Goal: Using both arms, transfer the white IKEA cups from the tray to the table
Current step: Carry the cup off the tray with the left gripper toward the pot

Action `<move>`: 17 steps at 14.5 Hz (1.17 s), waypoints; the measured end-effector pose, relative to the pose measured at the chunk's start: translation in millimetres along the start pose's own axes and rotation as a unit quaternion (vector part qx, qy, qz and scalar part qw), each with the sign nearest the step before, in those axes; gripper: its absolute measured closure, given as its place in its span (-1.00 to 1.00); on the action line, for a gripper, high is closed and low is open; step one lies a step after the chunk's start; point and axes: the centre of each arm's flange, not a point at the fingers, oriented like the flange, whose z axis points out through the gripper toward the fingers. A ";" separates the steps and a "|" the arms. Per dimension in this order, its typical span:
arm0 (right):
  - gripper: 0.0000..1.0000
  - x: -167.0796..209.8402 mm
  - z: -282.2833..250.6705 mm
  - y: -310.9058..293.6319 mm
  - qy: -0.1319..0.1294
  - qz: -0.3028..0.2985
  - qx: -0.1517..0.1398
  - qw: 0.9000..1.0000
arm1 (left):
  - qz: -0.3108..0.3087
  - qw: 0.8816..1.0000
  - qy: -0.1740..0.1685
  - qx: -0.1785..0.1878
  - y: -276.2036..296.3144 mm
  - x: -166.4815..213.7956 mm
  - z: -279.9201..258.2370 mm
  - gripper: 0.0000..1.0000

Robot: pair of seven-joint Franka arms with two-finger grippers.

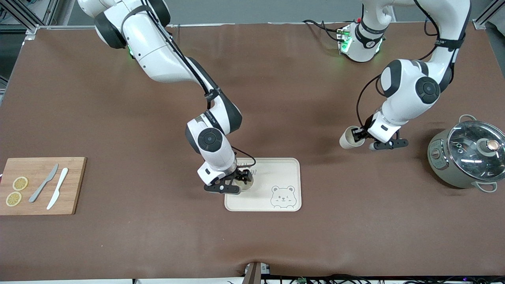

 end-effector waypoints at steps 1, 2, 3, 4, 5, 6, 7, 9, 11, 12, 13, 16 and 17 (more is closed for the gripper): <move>-1.00 -0.1 0.2 -0.1 0.000 0.000 0.000 1.000 | 0.000 1.000 -0.001 0.001 -1.1 -0.3 5.0 0.93; -1.00 -0.3 0.2 -0.4 0.000 0.000 0.000 1.000 | -0.001 1.000 0.005 0.001 -3.0 -1.9 10.0 0.93; -1.00 -0.5 0.2 -0.6 0.000 -0.001 0.000 1.000 | -0.002 1.000 0.014 0.001 -6.0 -5.8 16.0 0.93; -1.00 -0.7 0.2 -0.8 0.000 -0.001 0.000 1.000 | -0.003 1.000 0.021 0.003 -9.9 -11.8 23.7 0.93; -1.00 -0.8 0.2 -0.9 0.000 -0.001 0.000 1.000 | -0.004 1.000 0.021 0.005 -13.6 -17.8 31.3 0.93; -1.00 -0.8 0.2 -0.9 0.000 -0.001 0.000 1.000 | -0.005 1.000 0.019 0.007 -16.5 -22.3 37.6 0.93; -1.00 -0.8 0.2 -1.0 0.000 -0.001 0.000 1.000 | -0.006 1.000 0.019 0.008 -17.9 -23.8 40.8 0.93; -1.00 -0.9 0.2 -1.0 0.000 -0.001 0.000 1.000 | -0.008 1.000 0.028 0.007 -19.8 -22.2 40.6 0.93; -0.90 -0.9 0.2 -1.0 0.000 -0.001 0.000 1.000 | -0.010 0.999 0.032 0.006 -22.7 -22.0 40.4 0.93; -0.62 -0.8 0.2 -1.0 0.000 -0.001 0.000 1.000 | -0.009 0.999 0.035 0.006 -23.9 -24.5 41.8 0.93; -0.42 -0.7 0.0 -1.1 0.000 -0.001 0.000 1.000 | -0.008 0.999 0.040 0.007 -25.8 -28.1 44.3 0.93; 0.22 -0.4 -0.7 -1.5 0.001 0.003 0.001 1.000 | -0.010 0.998 0.061 0.010 -35.2 -41.4 58.3 0.93; 0.42 -0.1 -1.2 -1.7 0.001 0.007 0.001 1.000 | -0.010 0.998 0.068 0.011 -38.4 -45.1 64.8 0.93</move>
